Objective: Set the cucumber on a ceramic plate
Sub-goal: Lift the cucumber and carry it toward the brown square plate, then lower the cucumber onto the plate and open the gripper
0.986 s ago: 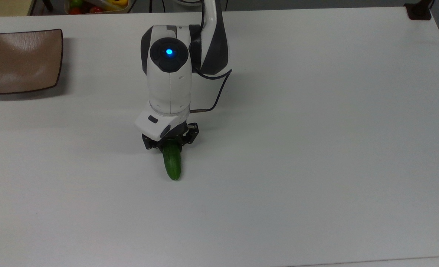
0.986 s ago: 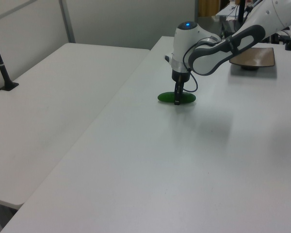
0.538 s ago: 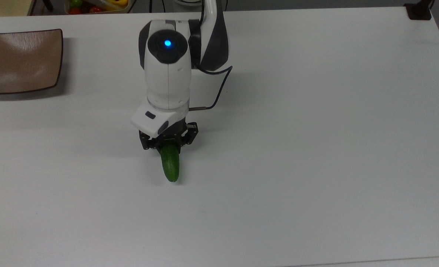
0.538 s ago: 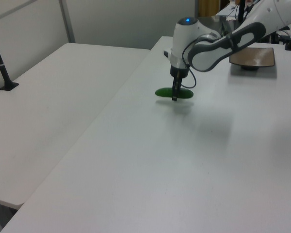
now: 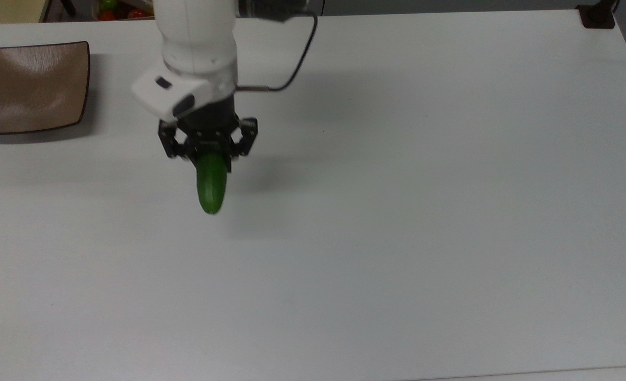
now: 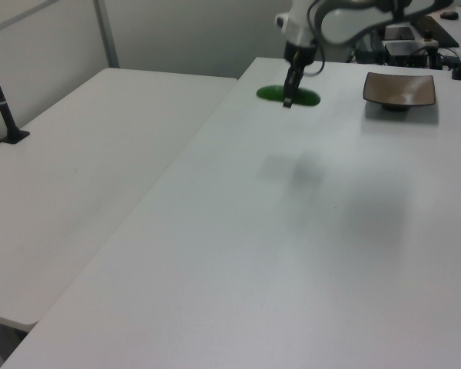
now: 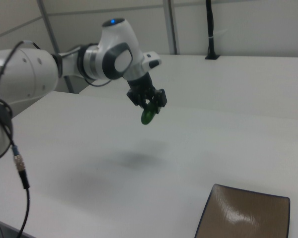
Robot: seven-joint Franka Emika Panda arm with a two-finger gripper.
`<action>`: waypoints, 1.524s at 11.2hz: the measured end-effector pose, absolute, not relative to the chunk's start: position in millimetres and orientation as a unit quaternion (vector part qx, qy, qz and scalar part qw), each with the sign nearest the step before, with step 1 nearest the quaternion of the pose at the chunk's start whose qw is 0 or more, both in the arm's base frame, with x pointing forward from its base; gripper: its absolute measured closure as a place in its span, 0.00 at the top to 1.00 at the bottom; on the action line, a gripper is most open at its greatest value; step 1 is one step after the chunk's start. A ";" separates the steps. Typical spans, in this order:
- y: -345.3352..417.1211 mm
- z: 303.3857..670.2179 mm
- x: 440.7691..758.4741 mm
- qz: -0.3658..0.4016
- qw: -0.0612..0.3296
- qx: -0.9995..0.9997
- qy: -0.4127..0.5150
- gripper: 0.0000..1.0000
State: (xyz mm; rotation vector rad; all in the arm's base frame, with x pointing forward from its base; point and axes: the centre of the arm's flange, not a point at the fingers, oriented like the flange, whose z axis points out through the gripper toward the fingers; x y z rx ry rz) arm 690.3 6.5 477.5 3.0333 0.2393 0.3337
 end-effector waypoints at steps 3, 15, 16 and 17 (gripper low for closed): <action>-16.5 532.1 650.3 0.095 0.034 0.993 0.054 0.45; -233.4 549.6 551.8 0.044 0.038 0.991 0.118 0.45; -267.7 545.6 542.5 0.052 0.048 0.992 0.106 0.45; -298.6 538.0 532.2 0.054 0.056 0.992 0.098 0.45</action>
